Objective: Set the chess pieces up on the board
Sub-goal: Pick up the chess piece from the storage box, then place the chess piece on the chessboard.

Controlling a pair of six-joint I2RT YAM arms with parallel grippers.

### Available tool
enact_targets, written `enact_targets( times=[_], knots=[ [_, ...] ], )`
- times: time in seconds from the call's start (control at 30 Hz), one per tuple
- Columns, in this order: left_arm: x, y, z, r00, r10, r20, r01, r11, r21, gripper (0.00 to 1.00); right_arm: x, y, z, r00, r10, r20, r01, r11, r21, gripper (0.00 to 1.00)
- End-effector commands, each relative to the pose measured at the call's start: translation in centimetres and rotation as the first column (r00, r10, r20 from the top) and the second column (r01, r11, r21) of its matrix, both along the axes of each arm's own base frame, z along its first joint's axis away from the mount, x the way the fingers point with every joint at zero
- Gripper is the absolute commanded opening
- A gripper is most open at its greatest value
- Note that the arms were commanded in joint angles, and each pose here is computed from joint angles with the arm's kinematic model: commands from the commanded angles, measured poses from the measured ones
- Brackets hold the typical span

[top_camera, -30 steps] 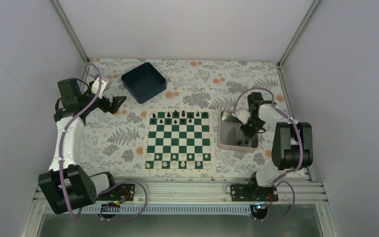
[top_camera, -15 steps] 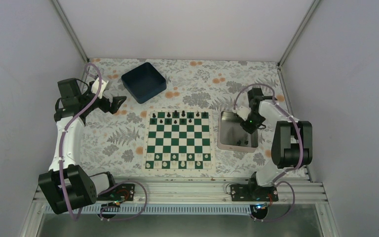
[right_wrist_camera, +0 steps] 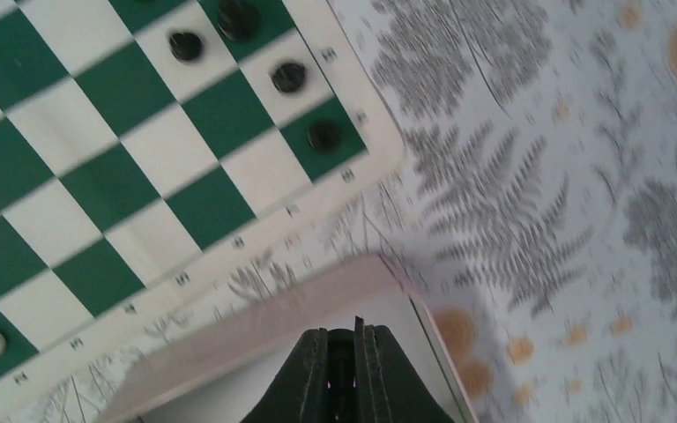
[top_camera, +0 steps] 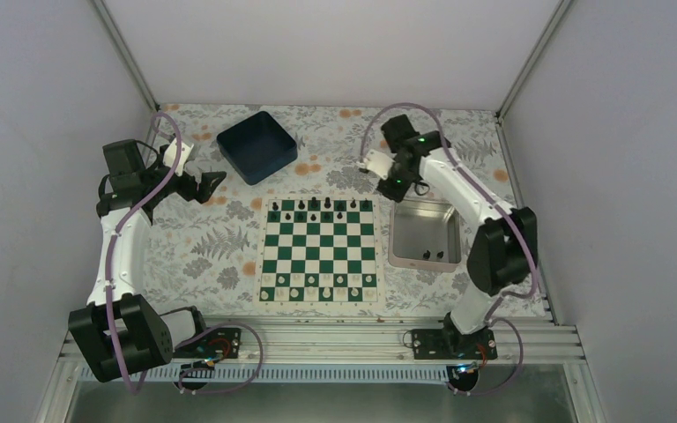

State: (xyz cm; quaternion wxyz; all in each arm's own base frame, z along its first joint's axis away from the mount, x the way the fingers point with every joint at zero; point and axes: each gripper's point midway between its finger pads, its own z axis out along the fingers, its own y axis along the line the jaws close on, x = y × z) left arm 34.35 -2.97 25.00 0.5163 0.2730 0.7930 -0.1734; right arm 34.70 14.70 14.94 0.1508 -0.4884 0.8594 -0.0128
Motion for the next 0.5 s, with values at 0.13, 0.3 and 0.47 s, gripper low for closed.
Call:
enact_targets(
  times=[0.13, 0.3, 0.47],
  knots=[
    [0.1, 0.0, 1.3, 0.999, -0.013, 0.044, 0.013, 1.0, 0.009, 1.0, -0.2, 6.8, -4.8, 0.98, 0.123, -0.154, -0.112, 0.991, 0.079, 0.06],
    [0.2, 0.1, 1.2, 0.999, -0.013, 0.044, 0.013, 1.0, 0.01, 1.0, -0.1, 8.9, -7.3, 0.966, 0.174, -0.191, -0.155, 0.982, 0.108, 0.06],
    [0.2, 0.1, 1.0, 0.999, -0.014, 0.043, 0.014, 1.0, 0.011, 1.0, 0.5, 10.1, -8.8, 0.961, 0.19, -0.202, -0.17, 0.979, 0.112, 0.06]
  ],
)
